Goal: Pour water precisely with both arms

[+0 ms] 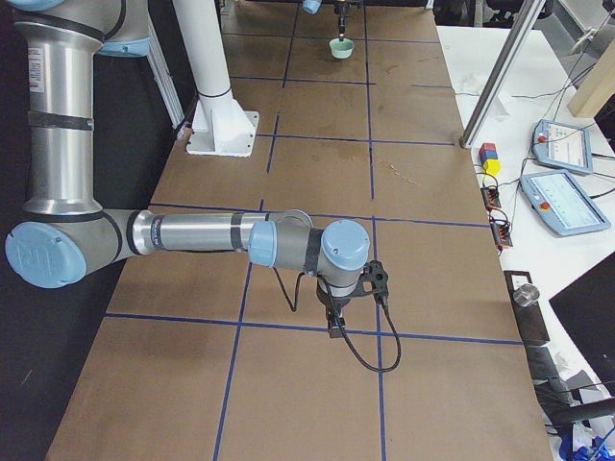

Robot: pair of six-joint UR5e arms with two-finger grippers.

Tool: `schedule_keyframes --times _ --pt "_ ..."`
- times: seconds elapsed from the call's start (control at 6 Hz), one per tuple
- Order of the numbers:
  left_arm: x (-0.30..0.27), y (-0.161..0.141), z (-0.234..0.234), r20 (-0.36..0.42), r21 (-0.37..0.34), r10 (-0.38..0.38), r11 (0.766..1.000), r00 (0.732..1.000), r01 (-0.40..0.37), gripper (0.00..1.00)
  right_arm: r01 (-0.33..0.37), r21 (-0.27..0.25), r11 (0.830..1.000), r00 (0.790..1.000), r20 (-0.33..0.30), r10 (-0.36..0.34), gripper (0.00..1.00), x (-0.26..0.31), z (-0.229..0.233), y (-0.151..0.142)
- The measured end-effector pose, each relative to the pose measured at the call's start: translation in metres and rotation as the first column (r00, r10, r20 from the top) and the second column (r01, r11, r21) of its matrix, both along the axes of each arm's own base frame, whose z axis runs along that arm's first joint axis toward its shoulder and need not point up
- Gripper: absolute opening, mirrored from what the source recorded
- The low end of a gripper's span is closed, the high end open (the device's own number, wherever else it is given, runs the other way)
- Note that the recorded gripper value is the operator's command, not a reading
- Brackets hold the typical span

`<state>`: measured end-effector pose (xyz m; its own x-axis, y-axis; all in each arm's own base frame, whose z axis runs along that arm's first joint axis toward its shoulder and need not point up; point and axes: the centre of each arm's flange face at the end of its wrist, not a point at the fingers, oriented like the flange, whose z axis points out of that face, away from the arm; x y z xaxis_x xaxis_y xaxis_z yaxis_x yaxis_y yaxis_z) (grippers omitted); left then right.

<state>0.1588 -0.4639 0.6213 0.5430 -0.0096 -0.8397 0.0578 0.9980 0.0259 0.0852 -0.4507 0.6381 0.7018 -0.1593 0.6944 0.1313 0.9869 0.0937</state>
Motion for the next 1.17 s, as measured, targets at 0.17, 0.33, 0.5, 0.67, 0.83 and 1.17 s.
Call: schedule_keyframes --times 0.17,0.33,0.5,0.67,0.83,1.17 --pt "0.010 0.002 0.001 0.001 -0.004 0.017 1.000 1.000 -0.017 0.15 0.000 -0.001 1.000 1.000 0.000 0.000 1.00 0.000 0.000 0.000" --pt "0.015 0.003 0.005 0.004 -0.010 0.027 1.000 1.000 -0.026 0.27 -0.001 -0.002 1.000 1.000 -0.001 0.001 1.00 0.000 0.000 0.000" --pt "0.018 0.003 0.008 0.007 -0.014 0.031 0.999 0.999 -0.031 0.55 -0.001 -0.002 1.000 1.000 -0.001 0.001 1.00 0.000 0.001 0.000" --pt "0.020 0.000 0.007 0.006 -0.013 0.032 0.999 0.999 -0.032 0.92 -0.001 -0.002 1.000 1.000 -0.001 0.001 1.00 0.000 0.001 0.000" --pt "0.022 -0.004 0.003 0.002 -0.008 0.032 0.999 0.999 -0.032 1.00 -0.001 -0.002 1.000 1.000 0.000 0.001 1.00 0.000 0.001 0.000" --pt "0.021 -0.010 -0.013 -0.010 0.023 0.025 0.999 1.000 -0.025 1.00 -0.001 -0.002 1.000 1.000 0.000 0.001 1.00 0.000 0.000 0.000"
